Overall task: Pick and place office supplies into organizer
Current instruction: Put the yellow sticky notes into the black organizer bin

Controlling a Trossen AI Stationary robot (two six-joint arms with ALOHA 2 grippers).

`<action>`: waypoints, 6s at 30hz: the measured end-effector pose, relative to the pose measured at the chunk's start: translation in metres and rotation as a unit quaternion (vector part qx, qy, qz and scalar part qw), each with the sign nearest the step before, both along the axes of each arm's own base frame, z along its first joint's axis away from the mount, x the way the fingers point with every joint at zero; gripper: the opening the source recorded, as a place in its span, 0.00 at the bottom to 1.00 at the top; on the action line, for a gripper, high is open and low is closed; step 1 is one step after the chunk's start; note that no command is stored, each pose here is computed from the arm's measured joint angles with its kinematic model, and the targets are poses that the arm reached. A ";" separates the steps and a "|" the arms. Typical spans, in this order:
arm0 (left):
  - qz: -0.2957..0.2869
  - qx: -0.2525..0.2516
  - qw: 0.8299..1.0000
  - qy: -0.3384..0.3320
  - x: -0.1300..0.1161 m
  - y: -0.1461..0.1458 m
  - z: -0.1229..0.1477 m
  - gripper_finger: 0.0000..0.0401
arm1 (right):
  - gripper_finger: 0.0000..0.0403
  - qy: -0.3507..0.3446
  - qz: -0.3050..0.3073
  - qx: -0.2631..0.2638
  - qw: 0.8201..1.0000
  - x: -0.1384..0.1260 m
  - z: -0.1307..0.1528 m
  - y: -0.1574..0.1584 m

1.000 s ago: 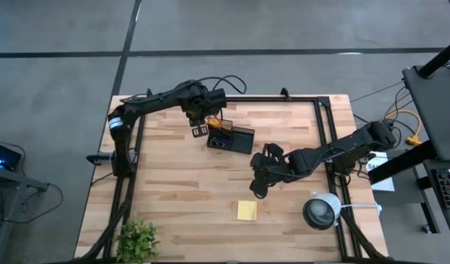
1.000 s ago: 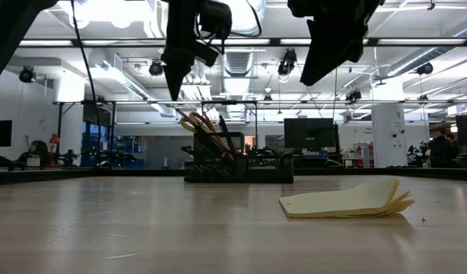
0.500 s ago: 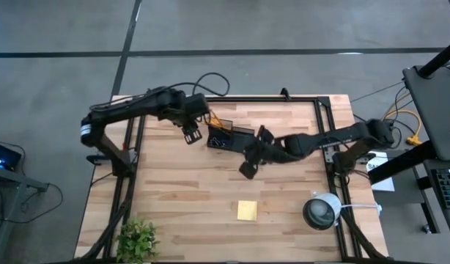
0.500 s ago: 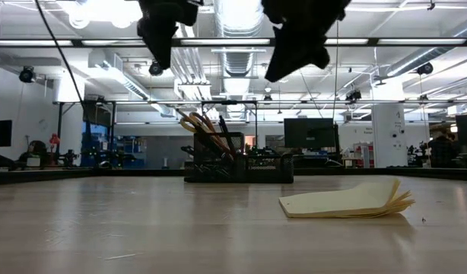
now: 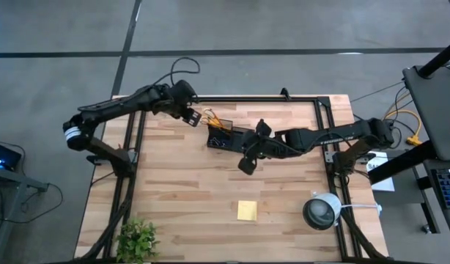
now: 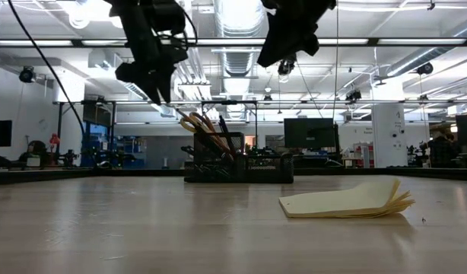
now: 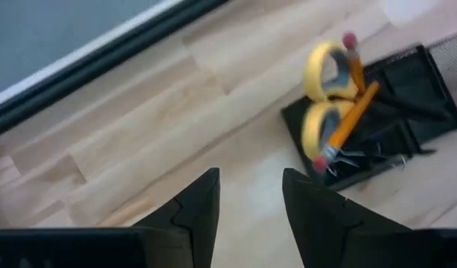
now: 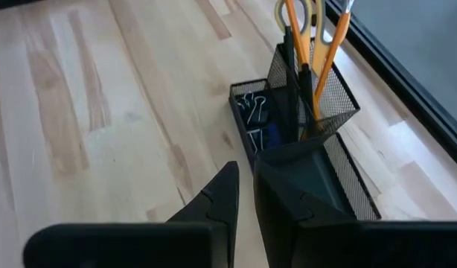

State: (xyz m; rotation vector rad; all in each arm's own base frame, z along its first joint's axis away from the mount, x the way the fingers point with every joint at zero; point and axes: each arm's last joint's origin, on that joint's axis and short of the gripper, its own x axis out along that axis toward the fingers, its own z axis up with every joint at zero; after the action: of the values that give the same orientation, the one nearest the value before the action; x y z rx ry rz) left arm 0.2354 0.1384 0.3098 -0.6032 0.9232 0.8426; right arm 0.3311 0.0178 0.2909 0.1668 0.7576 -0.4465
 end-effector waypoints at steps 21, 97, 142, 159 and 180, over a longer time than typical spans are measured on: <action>-0.078 -0.021 0.995 -0.058 0.030 0.010 -0.009 0.33 | 0.08 0.029 -0.008 -0.022 0.999 -0.004 -0.003 -0.002; -0.388 -0.149 0.862 -0.290 0.146 -0.244 -0.150 0.33 | 0.45 0.180 0.571 -0.220 0.770 -0.034 -0.159 0.169; -0.362 -0.074 0.916 -0.154 0.087 -0.236 -0.093 0.33 | 0.02 0.168 0.407 -0.310 0.843 -0.008 -0.140 0.137; -0.276 0.016 0.938 -0.208 0.039 -0.222 -0.036 0.33 | 0.02 0.241 0.056 -0.252 0.935 0.012 -0.070 0.027; -0.247 -0.009 0.949 -0.195 0.047 -0.254 -0.059 0.33 | 0.02 0.221 0.075 -0.086 0.968 0.031 -0.085 -0.061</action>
State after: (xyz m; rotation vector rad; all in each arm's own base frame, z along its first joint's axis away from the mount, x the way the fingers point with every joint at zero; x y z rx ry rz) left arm 0.2822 -0.1152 0.2507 -0.4994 0.6738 0.2497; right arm 0.3620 -0.0430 0.2064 -0.1598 1.1557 -0.4075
